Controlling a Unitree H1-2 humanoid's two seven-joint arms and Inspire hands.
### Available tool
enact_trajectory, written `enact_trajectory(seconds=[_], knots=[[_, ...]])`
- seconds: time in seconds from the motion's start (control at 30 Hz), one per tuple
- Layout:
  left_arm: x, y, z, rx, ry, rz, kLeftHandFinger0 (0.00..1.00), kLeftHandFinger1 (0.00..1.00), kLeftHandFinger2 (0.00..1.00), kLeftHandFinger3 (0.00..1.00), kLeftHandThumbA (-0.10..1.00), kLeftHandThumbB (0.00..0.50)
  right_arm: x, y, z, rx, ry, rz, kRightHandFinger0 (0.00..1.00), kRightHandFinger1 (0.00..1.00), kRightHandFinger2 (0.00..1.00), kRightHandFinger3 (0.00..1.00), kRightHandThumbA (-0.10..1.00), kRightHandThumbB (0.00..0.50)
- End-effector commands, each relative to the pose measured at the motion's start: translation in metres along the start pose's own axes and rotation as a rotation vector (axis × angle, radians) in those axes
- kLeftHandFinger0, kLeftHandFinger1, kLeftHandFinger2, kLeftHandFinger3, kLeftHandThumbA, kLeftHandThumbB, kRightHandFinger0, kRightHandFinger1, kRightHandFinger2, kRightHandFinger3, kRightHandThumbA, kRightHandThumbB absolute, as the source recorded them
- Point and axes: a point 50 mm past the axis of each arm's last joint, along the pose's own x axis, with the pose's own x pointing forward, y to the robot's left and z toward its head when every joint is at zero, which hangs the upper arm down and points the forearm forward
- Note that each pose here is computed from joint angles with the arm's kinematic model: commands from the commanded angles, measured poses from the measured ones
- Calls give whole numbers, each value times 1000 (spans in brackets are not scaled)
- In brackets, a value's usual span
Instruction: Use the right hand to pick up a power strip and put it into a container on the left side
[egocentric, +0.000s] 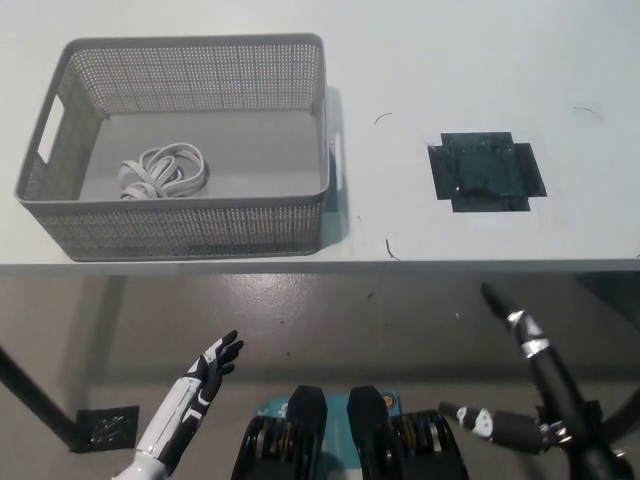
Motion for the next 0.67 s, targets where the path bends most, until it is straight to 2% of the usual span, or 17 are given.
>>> enact_trajectory(seconds=[0.0, 0.2, 0.27, 0.33, 0.47, 0.63], knots=[[10, 9, 18, 44, -119, -16, 1000, 1000, 1000, 1000, 1000, 312, 4, 4, -9, -83, -96, -13, 1000, 1000, 1000, 1000, 1000, 293], [12, 11, 18, 31, -120, -5, 1000, 1000, 1000, 1000, 1000, 299, 12, 2, -21, -26, -12, -6, 1000, 1000, 1000, 1000, 1000, 266], [14, 12, 19, 35, -123, 9, 1000, 1000, 1000, 1000, 1000, 290, 17, 0, -23, -16, -6, -7, 1000, 1000, 1000, 1000, 1000, 234], [16, 14, 20, 41, -129, 18, 1000, 1000, 1000, 1000, 1000, 290, 20, -1, -23, -6, -5, -5, 1000, 1000, 1000, 1000, 1000, 223], [18, 17, 20, 41, -129, 34, 1000, 1000, 1000, 1000, 1000, 286, 21, -2, -23, -1, 0, -6, 1000, 1000, 1000, 1000, 1000, 152], [15, 17, 17, 31, -116, 44, 1000, 1000, 1000, 1000, 1000, 270, 19, -2, -22, 22, 15, 2, 1000, 1000, 1000, 1000, 1000, 151]])
